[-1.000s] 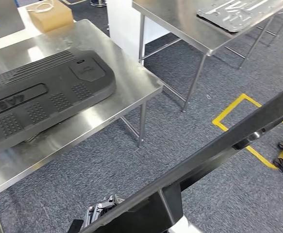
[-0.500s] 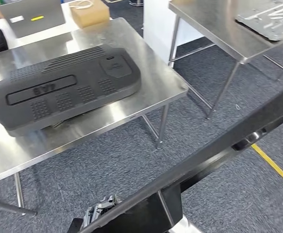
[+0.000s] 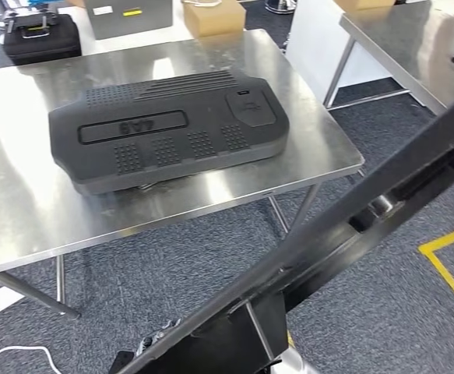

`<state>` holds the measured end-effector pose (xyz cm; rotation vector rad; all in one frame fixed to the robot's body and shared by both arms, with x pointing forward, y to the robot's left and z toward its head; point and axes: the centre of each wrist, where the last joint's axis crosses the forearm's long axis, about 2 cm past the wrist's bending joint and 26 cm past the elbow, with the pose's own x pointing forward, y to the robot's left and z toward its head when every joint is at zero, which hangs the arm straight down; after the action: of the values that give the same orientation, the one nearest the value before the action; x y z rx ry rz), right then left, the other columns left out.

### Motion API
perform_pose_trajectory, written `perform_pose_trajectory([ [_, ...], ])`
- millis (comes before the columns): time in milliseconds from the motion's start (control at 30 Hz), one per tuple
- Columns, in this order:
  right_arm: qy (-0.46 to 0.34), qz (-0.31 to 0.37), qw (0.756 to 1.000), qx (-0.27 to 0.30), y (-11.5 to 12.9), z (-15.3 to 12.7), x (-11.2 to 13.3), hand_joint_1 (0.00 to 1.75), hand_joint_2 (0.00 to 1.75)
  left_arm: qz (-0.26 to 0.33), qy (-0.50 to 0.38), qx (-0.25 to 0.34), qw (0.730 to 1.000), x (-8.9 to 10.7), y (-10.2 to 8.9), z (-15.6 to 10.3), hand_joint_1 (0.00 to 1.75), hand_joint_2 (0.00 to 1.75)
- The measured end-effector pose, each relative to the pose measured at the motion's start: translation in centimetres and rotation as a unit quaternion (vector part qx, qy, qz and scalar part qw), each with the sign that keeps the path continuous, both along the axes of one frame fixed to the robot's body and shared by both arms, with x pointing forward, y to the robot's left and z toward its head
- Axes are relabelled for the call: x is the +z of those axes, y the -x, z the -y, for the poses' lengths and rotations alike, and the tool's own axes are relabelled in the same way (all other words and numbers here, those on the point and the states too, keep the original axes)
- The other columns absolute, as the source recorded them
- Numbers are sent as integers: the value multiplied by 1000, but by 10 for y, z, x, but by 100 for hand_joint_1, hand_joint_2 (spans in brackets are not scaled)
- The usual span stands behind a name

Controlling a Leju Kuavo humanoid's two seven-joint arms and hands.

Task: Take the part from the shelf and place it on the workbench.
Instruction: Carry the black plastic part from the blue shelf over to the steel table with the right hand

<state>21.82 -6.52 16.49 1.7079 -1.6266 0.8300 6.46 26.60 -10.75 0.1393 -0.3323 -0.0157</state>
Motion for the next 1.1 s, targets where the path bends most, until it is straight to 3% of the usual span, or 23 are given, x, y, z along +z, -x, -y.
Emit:
perform_pose_trajectory([
  [1100, -1, -2, 1000, 2, -1, 2, 0, 175, 175, -5, 5, -4, 1000, 0, 1, 6, 0, 175],
])
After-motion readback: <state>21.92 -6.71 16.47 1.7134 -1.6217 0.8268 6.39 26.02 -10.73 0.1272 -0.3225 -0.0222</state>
